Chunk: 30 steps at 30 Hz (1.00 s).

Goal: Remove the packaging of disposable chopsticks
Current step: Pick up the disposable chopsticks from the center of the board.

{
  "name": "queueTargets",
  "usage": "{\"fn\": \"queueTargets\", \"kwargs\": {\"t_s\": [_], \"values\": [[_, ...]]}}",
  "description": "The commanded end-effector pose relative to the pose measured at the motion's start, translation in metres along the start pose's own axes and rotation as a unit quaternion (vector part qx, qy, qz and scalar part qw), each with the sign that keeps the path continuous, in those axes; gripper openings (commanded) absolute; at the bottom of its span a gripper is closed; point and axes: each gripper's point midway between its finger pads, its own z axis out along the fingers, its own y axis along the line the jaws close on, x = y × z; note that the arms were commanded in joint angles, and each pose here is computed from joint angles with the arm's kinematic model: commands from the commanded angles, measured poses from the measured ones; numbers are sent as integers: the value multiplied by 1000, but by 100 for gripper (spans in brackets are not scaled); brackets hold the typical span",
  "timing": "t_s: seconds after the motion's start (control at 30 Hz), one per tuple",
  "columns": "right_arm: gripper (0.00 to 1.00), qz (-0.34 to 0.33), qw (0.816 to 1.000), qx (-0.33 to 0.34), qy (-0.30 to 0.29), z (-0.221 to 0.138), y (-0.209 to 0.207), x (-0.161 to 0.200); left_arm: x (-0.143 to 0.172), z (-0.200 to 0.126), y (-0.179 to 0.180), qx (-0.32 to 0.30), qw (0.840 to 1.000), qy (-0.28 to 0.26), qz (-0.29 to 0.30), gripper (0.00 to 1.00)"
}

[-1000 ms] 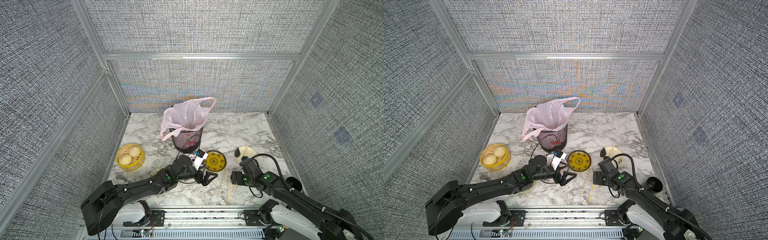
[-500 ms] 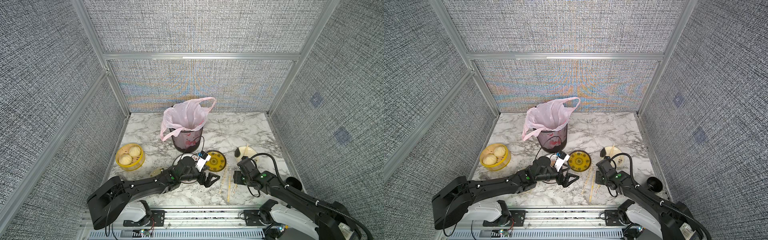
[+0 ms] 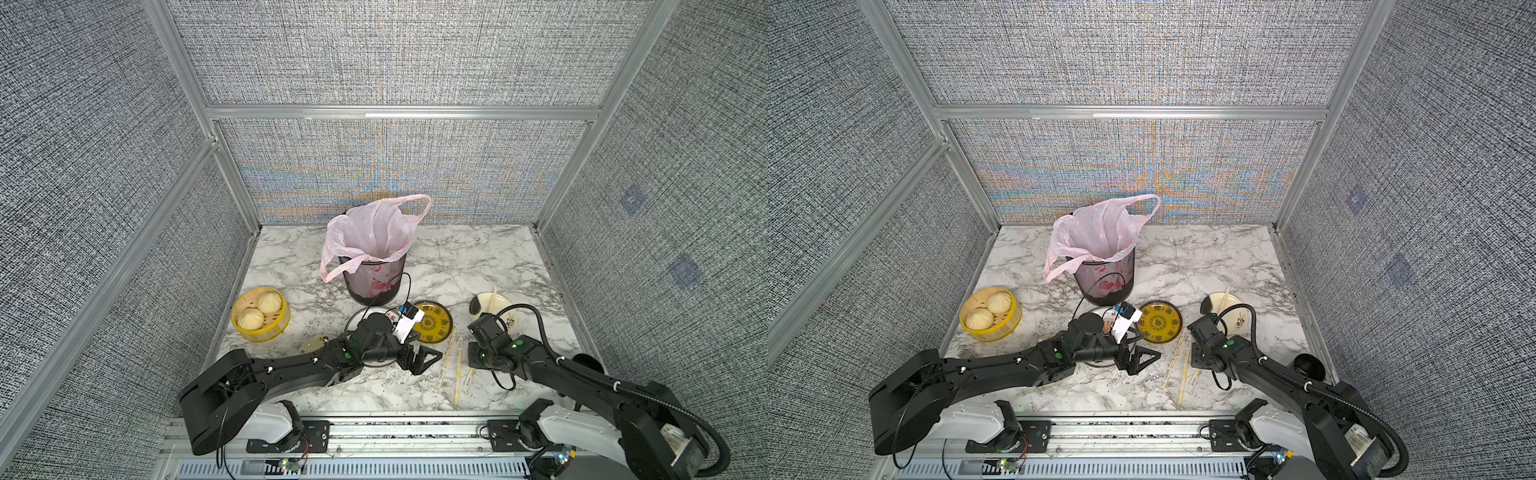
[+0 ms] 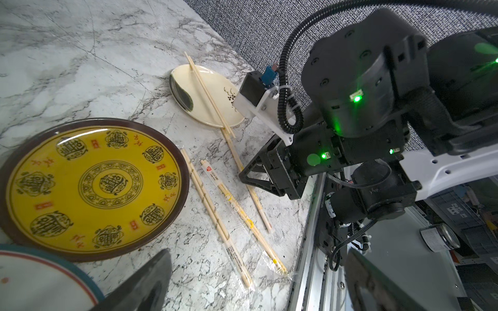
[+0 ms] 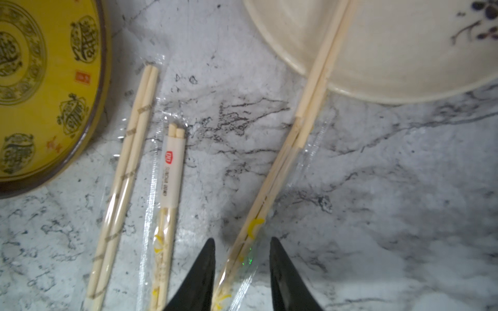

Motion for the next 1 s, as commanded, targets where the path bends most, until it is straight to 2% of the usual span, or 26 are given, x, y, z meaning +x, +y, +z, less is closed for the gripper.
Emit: {"fn": "queueTargets", "kwargs": {"t_s": [0.0, 0.17, 0.27, 0.47, 0.63, 0.73, 0.87, 0.97], "values": [[35, 2, 1000, 12, 16, 1, -3, 6, -7, 0, -6, 13, 1000, -13, 9, 100], [31, -1, 1000, 1, 23, 2, 2, 11, -7, -2, -6, 12, 1000, -17, 11, 100], [20, -6, 1000, -9, 27, 2, 6, 16, -6, -2, -5, 11, 1000, -16, 11, 100], [19, -19, 999, -13, 47, 3, 9, 32, -3, -4, -4, 7, 1000, -17, 11, 100], [14, -59, 997, -25, 48, -5, 19, 35, -5, -5, -4, 7, 1000, -20, 12, 100], [14, -67, 997, -21, 39, -9, 19, 30, -4, -4, -5, 9, 1000, -20, 12, 100], [21, -67, 997, -18, 24, -13, 19, 20, -2, -1, -4, 11, 1000, -17, 9, 100], [23, -64, 997, -16, 28, -13, 20, 18, -1, 1, -3, 13, 1000, -14, 7, 100]]}}
